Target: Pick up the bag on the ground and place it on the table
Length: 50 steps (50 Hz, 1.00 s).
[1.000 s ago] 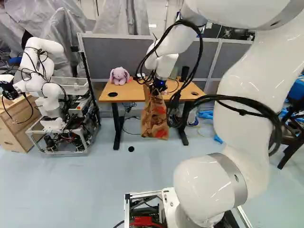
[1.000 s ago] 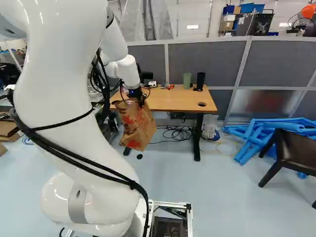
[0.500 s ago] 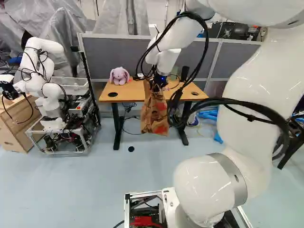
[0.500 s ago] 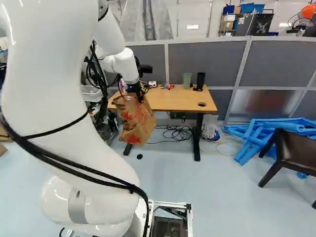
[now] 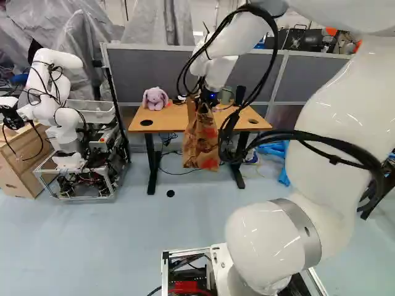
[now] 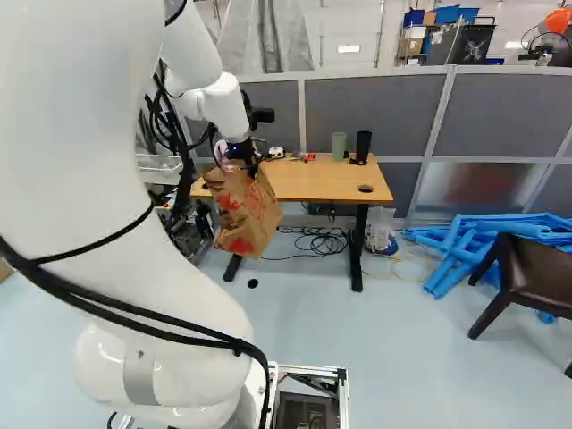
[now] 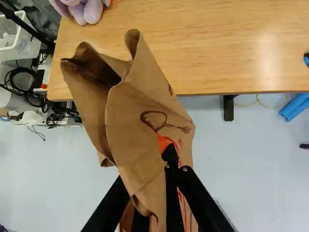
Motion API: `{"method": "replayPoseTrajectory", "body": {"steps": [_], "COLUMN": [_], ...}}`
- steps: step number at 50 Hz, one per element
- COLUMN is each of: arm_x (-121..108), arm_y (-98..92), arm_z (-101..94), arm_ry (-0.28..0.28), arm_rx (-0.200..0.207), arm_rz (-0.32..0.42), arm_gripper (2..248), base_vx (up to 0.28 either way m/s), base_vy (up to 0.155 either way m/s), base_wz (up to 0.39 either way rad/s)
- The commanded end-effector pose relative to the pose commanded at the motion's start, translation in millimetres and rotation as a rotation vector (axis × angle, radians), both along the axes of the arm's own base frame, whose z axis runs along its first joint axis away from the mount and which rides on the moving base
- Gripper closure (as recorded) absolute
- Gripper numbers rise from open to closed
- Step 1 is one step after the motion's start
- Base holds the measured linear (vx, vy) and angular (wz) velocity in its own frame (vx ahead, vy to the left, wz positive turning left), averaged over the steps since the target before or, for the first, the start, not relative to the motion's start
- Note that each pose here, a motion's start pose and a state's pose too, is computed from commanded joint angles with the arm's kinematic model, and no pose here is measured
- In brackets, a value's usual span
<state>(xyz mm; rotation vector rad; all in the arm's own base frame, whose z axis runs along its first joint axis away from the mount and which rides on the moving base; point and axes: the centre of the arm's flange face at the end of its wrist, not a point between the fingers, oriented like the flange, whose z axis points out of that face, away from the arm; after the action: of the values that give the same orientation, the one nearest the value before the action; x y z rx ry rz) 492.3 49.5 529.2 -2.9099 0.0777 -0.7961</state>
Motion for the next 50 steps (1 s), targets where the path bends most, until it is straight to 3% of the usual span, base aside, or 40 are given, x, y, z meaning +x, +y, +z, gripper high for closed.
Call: {"method": "replayPoseTrajectory", "body": {"steps": [50], "arm_x": [-3.2], "arm_y": [-0.5], "arm_z": [56.2], "arm_ry": [0.047], "arm_rx": [0.013], "arm_rz": [0.02], "arm_gripper": [225], "base_vx": [0.0], "base_vy": [0.0], "base_wz": [0.0]}}
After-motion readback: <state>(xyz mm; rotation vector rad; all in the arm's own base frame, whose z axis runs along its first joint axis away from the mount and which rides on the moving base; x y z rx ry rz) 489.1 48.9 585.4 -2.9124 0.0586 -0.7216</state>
